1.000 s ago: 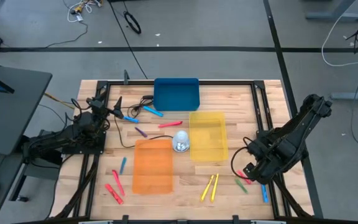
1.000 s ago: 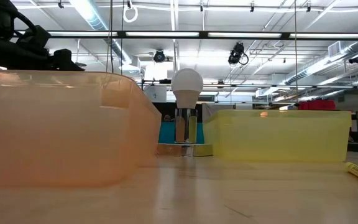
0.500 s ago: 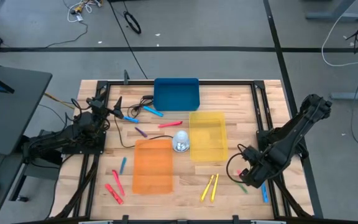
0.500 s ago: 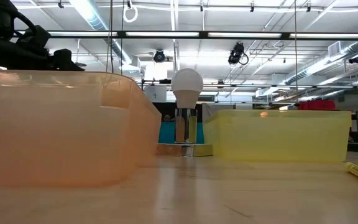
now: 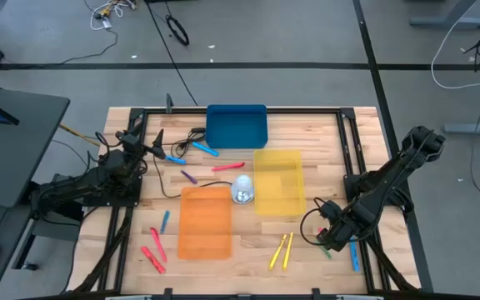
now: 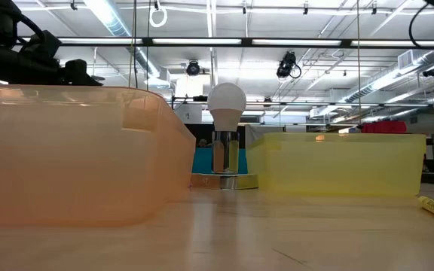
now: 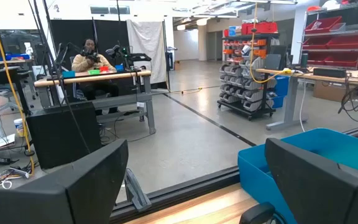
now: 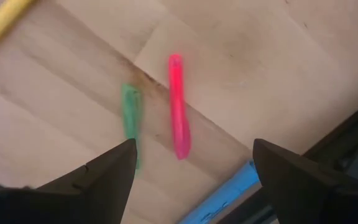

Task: Pick & Place Markers
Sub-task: Put the small pink pen into the yellow bin

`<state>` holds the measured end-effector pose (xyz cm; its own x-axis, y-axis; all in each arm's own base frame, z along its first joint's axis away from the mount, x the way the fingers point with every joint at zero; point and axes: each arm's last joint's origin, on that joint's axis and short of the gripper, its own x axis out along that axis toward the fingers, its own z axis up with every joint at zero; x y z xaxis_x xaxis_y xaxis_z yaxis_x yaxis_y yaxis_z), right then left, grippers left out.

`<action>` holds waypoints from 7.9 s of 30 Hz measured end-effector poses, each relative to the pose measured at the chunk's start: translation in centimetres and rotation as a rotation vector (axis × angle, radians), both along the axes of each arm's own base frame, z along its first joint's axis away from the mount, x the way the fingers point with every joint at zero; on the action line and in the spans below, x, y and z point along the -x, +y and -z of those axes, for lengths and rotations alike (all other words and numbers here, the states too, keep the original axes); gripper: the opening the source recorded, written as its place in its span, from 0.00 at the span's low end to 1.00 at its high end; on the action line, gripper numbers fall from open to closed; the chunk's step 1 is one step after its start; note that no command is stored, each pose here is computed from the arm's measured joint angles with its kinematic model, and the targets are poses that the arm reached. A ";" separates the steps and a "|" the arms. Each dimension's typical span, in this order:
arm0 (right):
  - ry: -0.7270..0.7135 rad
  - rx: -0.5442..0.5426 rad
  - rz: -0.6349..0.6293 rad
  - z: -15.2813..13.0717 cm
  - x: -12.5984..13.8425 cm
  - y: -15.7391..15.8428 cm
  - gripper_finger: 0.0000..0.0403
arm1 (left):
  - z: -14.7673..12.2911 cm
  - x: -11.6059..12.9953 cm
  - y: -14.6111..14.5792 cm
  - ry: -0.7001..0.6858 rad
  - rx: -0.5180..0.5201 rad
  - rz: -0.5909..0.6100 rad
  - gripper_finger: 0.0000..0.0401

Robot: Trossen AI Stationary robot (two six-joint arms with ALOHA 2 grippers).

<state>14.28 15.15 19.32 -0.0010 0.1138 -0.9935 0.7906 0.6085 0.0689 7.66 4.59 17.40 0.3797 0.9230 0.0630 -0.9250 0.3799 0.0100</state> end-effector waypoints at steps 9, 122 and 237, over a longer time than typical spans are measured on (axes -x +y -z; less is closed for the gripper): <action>0.016 0.016 0.007 2.2 0.6 -0.6 0.80 | 0.0 0.0 0.0 0.000 0.000 0.000 0.95; 0.027 0.041 -0.302 -10.9 -7.4 -7.3 0.03 | 0.0 0.0 0.0 -0.001 0.000 0.000 0.95; 0.003 0.012 0.561 4.3 -15.9 -23.7 0.32 | 0.0 0.0 0.0 0.000 0.000 0.000 0.95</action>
<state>30.13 -8.58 15.00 0.0535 0.0861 -0.9949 0.9935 0.0953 0.0617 7.66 4.59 17.40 0.3797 0.9230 0.0630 -0.9250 0.3799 0.0100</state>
